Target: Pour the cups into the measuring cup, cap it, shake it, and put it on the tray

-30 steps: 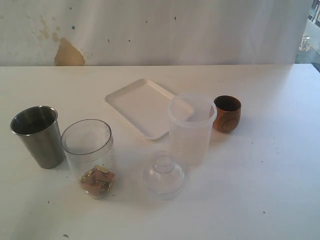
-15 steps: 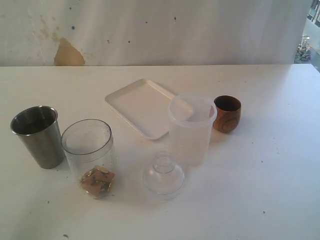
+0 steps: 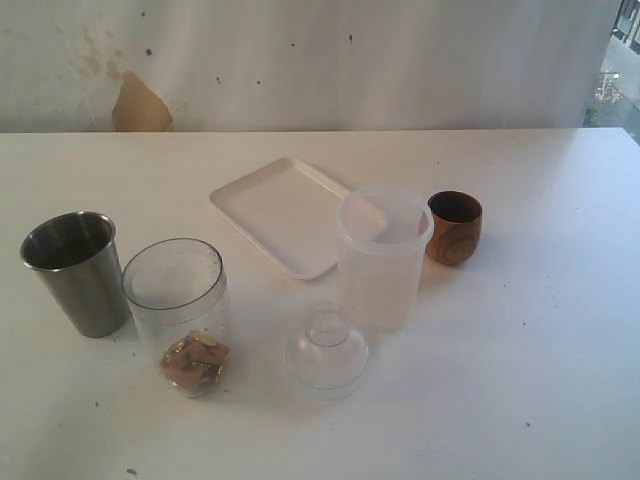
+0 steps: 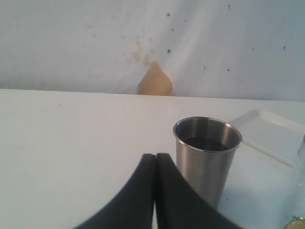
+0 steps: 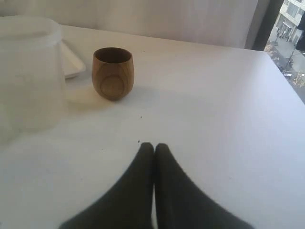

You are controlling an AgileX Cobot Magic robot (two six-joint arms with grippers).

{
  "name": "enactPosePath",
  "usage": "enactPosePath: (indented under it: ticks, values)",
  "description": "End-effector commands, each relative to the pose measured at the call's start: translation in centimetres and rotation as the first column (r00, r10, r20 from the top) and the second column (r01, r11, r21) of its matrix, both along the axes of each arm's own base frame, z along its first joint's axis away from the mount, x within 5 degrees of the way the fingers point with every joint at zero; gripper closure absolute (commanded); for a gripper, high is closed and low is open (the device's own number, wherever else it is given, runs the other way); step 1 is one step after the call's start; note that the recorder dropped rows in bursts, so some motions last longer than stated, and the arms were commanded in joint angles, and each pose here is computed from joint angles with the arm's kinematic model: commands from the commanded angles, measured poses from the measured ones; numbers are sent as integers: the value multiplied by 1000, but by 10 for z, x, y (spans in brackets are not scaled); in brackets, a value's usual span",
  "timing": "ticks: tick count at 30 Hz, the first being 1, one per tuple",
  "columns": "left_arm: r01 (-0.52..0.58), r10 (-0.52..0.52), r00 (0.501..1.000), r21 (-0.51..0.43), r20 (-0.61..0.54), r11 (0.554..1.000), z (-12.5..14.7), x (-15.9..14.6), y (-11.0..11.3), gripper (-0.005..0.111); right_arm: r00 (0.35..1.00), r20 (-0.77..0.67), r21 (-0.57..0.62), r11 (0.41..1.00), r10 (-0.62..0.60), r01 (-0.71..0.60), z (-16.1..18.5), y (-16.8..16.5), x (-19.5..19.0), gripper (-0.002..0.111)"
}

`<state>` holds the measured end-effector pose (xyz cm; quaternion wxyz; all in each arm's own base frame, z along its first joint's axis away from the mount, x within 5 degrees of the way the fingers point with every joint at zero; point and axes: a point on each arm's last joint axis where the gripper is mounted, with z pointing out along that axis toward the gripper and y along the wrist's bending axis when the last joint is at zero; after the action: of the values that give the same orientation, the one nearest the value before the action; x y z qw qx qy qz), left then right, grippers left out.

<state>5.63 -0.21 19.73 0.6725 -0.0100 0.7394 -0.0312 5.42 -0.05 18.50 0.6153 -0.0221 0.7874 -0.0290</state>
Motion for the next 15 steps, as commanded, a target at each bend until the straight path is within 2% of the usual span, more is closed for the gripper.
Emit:
enactPosePath:
  ticks: [1,6,10,15]
  values:
    - [-2,2,1000,-8,9,1000,0,0,0,106,1000,7,-14,1000,5,-5,-1,0,0,108]
    - [-2,2,1000,-8,9,1000,0,0,0,106,1000,7,-14,1000,5,-5,-1,0,0,108]
    - [3,-5,1000,125,12,992,0,0,1,106,1000,7,-14,1000,5,-5,-1,0,0,108]
    - [4,-5,1000,131,12,991,0,0,1,106,1000,7,-14,1000,5,-5,-1,0,0,108]
